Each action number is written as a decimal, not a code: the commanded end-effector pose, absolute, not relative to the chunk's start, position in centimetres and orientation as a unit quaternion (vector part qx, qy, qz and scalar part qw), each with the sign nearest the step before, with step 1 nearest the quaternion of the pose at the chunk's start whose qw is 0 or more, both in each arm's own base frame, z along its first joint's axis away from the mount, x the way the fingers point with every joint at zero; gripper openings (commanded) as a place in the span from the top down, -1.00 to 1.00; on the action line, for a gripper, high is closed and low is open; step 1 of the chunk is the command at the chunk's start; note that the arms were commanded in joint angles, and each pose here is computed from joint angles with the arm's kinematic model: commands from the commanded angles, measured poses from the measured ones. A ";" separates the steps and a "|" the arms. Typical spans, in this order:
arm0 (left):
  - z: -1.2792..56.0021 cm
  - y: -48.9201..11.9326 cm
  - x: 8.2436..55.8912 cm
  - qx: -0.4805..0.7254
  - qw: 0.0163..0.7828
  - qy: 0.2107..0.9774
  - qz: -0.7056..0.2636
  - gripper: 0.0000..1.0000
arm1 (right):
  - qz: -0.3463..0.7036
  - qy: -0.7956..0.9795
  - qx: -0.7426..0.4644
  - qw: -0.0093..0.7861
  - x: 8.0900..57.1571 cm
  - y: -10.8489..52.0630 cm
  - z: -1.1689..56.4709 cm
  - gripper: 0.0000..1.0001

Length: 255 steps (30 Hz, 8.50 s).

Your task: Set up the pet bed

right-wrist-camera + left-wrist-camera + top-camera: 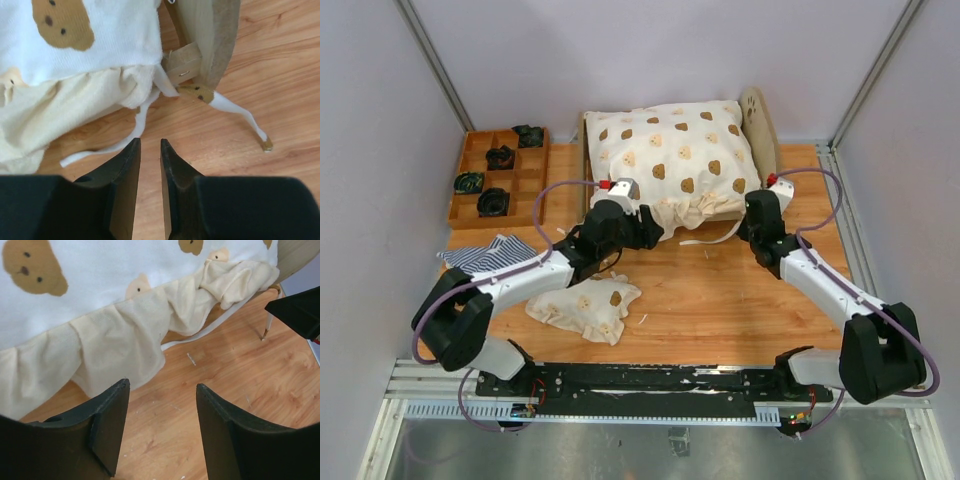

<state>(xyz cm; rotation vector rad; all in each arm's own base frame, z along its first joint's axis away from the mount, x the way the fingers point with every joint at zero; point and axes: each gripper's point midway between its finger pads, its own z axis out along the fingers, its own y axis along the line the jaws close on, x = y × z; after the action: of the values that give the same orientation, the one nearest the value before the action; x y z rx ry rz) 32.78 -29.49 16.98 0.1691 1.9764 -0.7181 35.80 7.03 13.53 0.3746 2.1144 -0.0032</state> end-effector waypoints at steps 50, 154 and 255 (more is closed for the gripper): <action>10.6 -30.5 38.1 0.016 0.449 0.845 -0.292 -0.14 | 0.089 0.831 0.163 0.524 36.9 3.6 15.2 1.00; 12.7 -36.5 39.0 -0.045 0.462 0.810 -0.358 0.09 | -0.001 0.860 -0.006 0.511 36.2 9.3 14.6 -0.02; 11.8 -11.2 35.0 -0.083 0.496 0.865 0.014 0.99 | -0.051 0.871 0.080 0.482 36.3 1.5 10.9 0.99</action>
<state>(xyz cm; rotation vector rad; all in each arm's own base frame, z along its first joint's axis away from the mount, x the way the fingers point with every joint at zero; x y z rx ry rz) 35.24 -13.11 12.16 -0.1041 2.1102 0.0362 36.99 3.15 11.22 0.1377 2.1449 -0.0725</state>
